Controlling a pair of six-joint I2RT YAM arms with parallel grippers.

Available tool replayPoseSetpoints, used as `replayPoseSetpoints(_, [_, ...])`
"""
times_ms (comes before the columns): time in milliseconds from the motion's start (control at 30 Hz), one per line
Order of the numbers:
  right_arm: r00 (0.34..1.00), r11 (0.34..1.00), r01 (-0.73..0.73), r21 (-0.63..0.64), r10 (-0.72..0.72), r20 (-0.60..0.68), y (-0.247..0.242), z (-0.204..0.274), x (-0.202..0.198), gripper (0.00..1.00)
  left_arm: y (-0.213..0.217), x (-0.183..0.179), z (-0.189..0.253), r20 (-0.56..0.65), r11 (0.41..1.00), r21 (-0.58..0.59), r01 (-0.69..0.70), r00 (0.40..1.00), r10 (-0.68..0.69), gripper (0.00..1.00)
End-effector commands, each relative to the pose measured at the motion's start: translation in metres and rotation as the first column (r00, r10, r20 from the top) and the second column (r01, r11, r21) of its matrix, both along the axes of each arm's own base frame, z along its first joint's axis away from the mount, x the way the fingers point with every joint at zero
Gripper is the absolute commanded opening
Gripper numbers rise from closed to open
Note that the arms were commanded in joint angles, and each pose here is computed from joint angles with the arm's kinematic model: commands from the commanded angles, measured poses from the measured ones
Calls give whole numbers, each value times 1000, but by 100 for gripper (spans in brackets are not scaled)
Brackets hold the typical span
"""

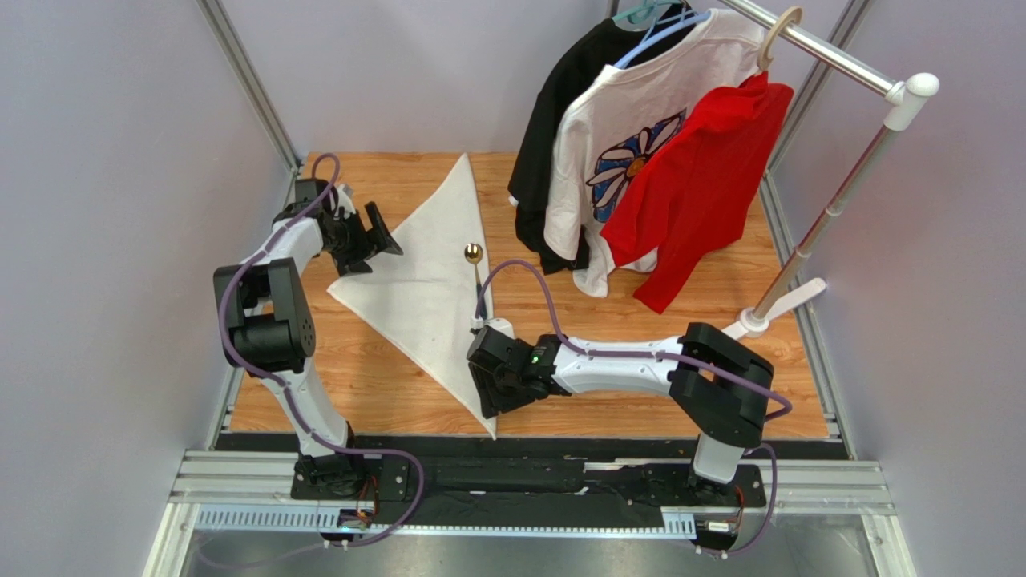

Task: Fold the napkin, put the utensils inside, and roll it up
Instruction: Place the utensil onto the napkin, then fold the napkin

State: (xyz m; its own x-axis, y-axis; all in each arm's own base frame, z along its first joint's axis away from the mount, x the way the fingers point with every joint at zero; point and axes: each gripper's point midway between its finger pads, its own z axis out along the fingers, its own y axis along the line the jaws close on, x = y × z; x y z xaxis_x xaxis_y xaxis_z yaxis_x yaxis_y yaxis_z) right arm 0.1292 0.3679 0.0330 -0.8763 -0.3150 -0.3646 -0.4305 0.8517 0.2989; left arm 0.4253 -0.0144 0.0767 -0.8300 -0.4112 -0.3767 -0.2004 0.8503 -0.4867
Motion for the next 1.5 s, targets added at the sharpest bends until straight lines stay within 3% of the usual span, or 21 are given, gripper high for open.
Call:
replayPoseSetpoints(0, [1000,998,15,67,-13,-18,11,4,-5,47,3,20,5,59,1000,12,5,998,-5,92])
replayPoseSetpoints(500, [998,999,25,-28,-26,-61,-6,-22,-13,41,23,34,-28,48,993,120,-1,999,-5,93])
replayPoseSetpoints(1000, [996,996,32,-79,-38,-84,-17,-38,-19,38,29,52,-22,109,987,158,18,993,-35,93])
replayPoseSetpoints(1267, [997,998,25,-55,-29,-73,-11,-34,-17,39,11,52,29,212,993,118,1,977,-26,93])
replayPoseSetpoints(1467, [997,998,18,-53,-22,-69,-8,-33,-16,39,3,20,-2,53,981,194,-17,999,7,94])
